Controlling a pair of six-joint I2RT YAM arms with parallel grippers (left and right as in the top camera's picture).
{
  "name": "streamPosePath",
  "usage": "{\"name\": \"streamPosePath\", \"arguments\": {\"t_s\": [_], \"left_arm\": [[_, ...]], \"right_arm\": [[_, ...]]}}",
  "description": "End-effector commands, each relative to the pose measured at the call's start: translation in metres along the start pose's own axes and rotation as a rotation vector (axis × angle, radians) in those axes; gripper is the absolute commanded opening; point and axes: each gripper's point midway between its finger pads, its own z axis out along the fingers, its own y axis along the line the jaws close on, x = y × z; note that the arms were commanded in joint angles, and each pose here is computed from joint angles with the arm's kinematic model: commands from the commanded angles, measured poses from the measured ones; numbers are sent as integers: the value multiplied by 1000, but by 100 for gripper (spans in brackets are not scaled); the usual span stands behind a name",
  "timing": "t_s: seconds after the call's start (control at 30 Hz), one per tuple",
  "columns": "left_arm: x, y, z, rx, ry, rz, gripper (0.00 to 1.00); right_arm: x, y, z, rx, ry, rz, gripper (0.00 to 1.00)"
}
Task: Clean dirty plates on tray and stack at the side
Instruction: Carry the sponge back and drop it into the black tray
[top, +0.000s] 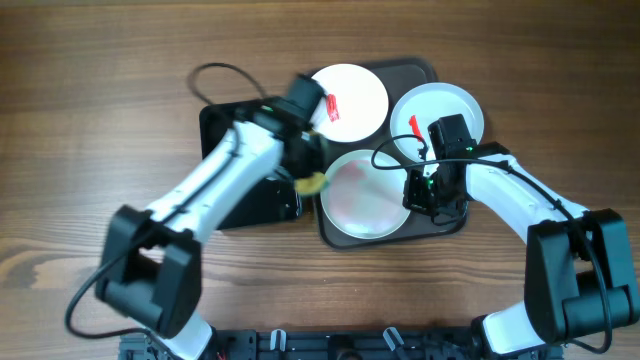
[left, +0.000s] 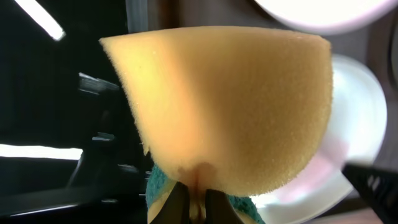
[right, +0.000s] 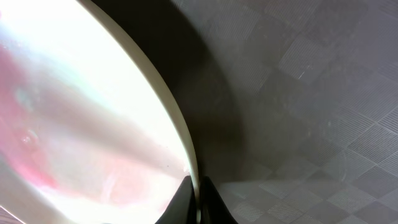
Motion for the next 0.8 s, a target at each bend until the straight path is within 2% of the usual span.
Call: {"name": "streamPosePath", "arguments": {"t_s": [0.0, 0.1, 0.33, 0.5, 0.77], "left_arm": [[-17, 34, -16, -79, -62, 10, 4], [-28, 68, -13, -243, -107, -9, 4], [-28, 107, 16, -412, -94, -20, 4], [-24, 122, 36, -444, -68, -30, 4], [-26, 121, 38, -441, -68, 3, 4]], "right_arm": [[1, 0, -1, -9, -1, -35, 4], [3, 10, -1, -61, 11, -84, 4], [3, 10, -1, -67, 11, -105, 4], [3, 10, -1, -67, 12, -104, 4], [3, 11, -1, -67, 9, -104, 5]]}}
